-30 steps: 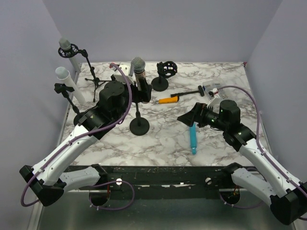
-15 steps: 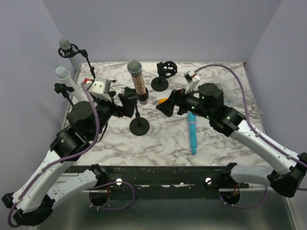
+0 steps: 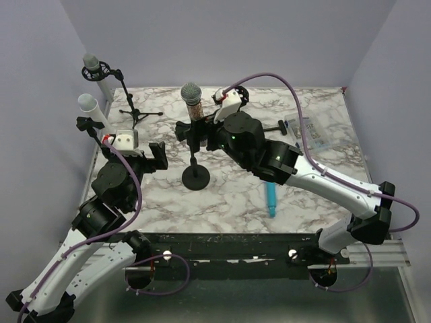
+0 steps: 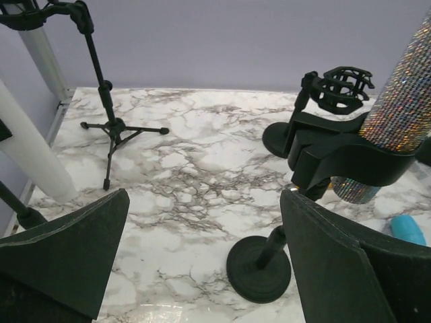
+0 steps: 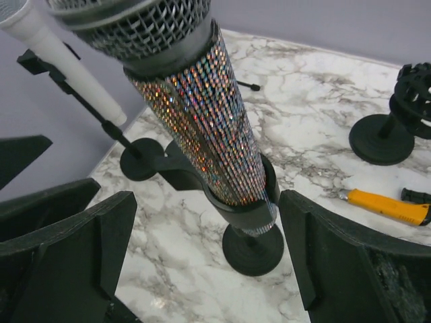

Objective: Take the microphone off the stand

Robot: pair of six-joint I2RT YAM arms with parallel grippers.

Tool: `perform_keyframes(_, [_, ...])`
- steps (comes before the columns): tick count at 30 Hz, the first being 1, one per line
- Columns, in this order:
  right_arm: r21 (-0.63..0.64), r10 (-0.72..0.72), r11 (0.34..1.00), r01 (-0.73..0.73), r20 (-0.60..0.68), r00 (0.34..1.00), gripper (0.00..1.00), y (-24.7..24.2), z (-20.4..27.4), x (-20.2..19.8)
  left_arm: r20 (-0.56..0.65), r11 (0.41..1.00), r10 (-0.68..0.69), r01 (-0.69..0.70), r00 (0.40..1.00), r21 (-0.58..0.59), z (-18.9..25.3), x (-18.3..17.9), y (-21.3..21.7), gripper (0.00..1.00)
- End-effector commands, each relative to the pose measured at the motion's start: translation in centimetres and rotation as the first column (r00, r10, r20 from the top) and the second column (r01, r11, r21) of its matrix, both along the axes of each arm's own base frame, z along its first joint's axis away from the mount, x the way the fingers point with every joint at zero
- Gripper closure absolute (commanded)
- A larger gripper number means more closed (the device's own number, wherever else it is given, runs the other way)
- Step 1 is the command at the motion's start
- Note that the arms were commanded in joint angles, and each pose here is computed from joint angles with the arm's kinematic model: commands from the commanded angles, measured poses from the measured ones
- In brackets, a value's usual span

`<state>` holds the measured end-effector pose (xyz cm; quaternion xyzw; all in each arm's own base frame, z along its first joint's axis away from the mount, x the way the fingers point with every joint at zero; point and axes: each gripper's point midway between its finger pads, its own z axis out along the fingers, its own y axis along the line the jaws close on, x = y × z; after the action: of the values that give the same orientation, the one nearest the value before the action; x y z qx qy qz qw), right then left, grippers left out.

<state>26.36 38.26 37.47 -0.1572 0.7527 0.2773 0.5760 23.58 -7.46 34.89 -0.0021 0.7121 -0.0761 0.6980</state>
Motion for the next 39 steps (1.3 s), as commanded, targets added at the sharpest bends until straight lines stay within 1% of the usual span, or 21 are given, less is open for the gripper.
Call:
perform_keyframes(1, [-0.069,-0.167,0.983,0.173,0.087,0.982,0.06,-0.6,1.3,2.2,0.034,0.999,0.032,-0.032,0.999,-0.01,0.0,0.3,0.9,0.01])
perform_keyframes(6, [-0.081,-0.203,0.973,0.214,0.125,0.971,0.11,1.0,1.6,3.3,0.004,0.999,0.025,-0.026,1.0,0.024,-1.0,0.3,0.9,0.01])
perform_keyframes(12, [-0.156,-0.256,0.946,0.283,0.169,0.952,0.11,2.0,0.8,4.8,0.009,1.0,-0.01,0.01,1.0,0.021,-0.9,0.0,0.5,0.01])
perform_keyframes(14, [-0.162,-0.283,0.936,0.312,0.179,0.942,0.15,1.7,0.8,5.1,0.008,1.0,-0.022,0.021,1.0,0.022,-0.9,-0.1,0.3,0.01])
perform_keyframes(17, [-0.161,-0.291,0.933,0.322,0.189,0.938,0.31,1.6,0.7,5.2,0.005,0.999,-0.043,0.042,0.999,0.021,-0.9,-0.1,-0.1,0.02])
perform_keyframes(19, [-0.16,-0.292,0.932,0.325,0.199,0.936,0.39,1.5,0.7,5.2,-0.001,0.997,-0.072,0.072,0.997,0.009,-1.0,-0.2,-0.7,0.01])
perform_keyframes(21, [-0.177,-0.289,0.928,0.328,0.213,0.933,0.52,1.3,0.4,5.3,0.012,0.988,-0.153,0.153,0.988,-0.007,-0.8,-0.5,-2.1,0.02])
perform_keyframes(23, [-0.205,-0.29,0.919,0.336,0.226,0.93,0.68,0.8,0.1,5.4,0.039,0.967,-0.255,0.255,0.966,-0.017,-0.3,-1.1,-3.9,0.02])
perform_keyframes(24, [-0.216,-0.284,0.917,0.334,0.231,0.931,0.79,0.6,0.0,5.3,0.047,0.956,-0.291,0.292,0.955,-0.02,-0.1,-1.3,-4.5,0.01])
perform_keyframes(25, [-0.223,-0.266,0.922,0.317,0.233,0.936,0.87,0.6,0.1,5.1,0.06,0.944,-0.326,0.328,0.943,-0.027,0.3,-1.5,-5.2,0.02])
perform_keyframes(27, [-0.232,-0.212,0.935,0.267,0.237,0.948,0.98,0.5,0.3,4.4,0.068,0.925,-0.375,0.378,0.924,-0.035,1.0,-1.7,-6.1,0.01])
perform_keyframes(30, [-0.218,-0.134,0.958,0.185,0.228,0.964,0.99,-0.1,1.0,3.4,0.076,0.893,-0.441,0.446,0.894,-0.063,2.5,-2.2,-7.3,0.02])
perform_keyframes(31, [-0.22,-0.086,0.966,0.136,0.222,0.971,0.99,-0.1,1.1,2.8,0.084,0.883,-0.458,0.464,0.885,-0.073,3.1,-2.3,-7.6,0.02])
perform_keyframes(33, [-0.231,-0.04,0.969,0.09,0.214,0.976,0.99,-0.8,1.3,2.2,0.105,0.851,-0.509,0.518,0.854,-0.085,4.3,-3.0,-8.3,0.01])
perform_keyframes(36, [-0.269,-0.021,0.96,0.072,0.187,0.982,0.99,-2.1,0.7,1.9,0.161,0.791,-0.585,0.603,0.795,-0.107,6.5,-4.4,-9.2,0.01])
perform_keyframes(39, [-0.265,0.022,0.964,0.025,0.174,0.984,0.99,-3.1,0.4,1.1,0.209,0.724,-0.65,0.679,0.731,-0.121,8.2,-5.7,-10.2,0.02])
